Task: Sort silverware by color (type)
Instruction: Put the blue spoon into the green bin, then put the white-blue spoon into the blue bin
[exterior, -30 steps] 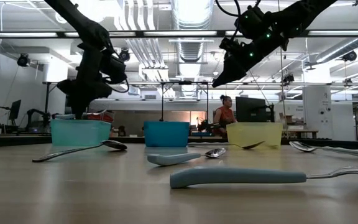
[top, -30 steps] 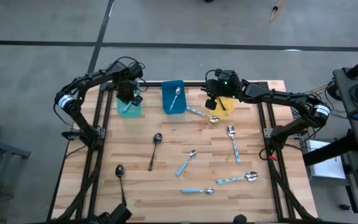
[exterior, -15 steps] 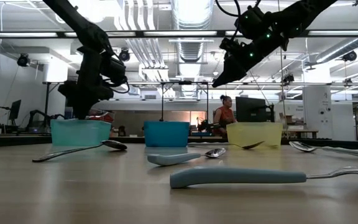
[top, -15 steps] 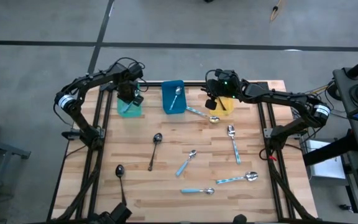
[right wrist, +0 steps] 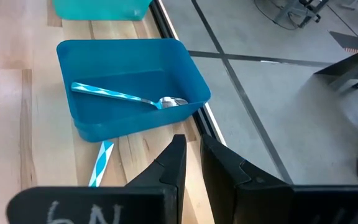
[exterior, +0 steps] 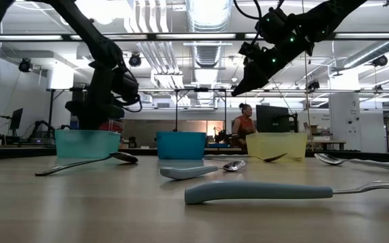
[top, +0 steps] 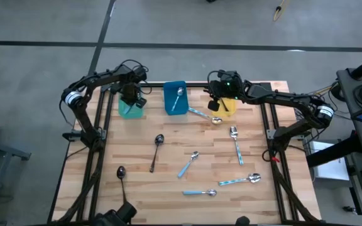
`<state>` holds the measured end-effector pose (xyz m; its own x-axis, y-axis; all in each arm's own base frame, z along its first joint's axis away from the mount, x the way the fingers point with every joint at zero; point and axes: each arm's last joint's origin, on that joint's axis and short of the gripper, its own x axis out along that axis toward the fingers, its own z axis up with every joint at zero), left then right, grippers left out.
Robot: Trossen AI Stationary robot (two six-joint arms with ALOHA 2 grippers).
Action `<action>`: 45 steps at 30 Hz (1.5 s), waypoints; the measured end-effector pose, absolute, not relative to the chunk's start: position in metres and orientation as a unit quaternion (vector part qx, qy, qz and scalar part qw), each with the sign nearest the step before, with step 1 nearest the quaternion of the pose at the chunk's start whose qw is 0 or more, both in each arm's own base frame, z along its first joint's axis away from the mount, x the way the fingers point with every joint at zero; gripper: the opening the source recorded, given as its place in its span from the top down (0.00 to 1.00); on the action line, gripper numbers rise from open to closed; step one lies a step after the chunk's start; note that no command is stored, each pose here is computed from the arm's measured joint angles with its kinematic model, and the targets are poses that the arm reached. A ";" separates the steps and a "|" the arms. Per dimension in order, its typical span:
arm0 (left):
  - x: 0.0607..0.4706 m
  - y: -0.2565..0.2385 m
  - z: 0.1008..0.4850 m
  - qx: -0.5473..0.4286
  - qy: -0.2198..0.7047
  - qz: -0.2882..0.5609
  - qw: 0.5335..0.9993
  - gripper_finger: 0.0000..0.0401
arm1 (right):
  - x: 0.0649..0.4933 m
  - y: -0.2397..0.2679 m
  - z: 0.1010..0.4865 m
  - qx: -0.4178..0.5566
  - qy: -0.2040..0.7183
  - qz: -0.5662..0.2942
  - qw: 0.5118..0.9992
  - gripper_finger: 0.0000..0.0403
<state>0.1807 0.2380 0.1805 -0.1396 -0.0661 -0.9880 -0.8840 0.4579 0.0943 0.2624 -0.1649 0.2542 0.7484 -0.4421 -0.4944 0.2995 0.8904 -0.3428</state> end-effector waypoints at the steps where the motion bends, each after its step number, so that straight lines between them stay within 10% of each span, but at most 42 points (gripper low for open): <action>1: 0.181 0.238 0.179 -0.363 0.658 0.373 0.545 0.96 | 0.262 -0.165 0.254 -0.122 0.293 -0.200 0.927 0.91; 32: 0.183 0.242 0.170 -0.342 0.670 0.390 0.531 0.78 | 0.262 -0.165 0.254 -0.120 0.293 -0.197 0.928 0.91; 45: 0.221 0.199 0.230 -0.237 0.562 0.373 0.699 0.78 | 0.263 -0.165 0.256 -0.069 0.277 -0.213 0.934 0.91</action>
<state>0.2206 0.1993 0.2295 0.0902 0.2558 -0.9625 -0.7887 0.6084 0.0877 0.2630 -0.1651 0.2562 0.7551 -0.4373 -0.4884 0.3603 0.8992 -0.2482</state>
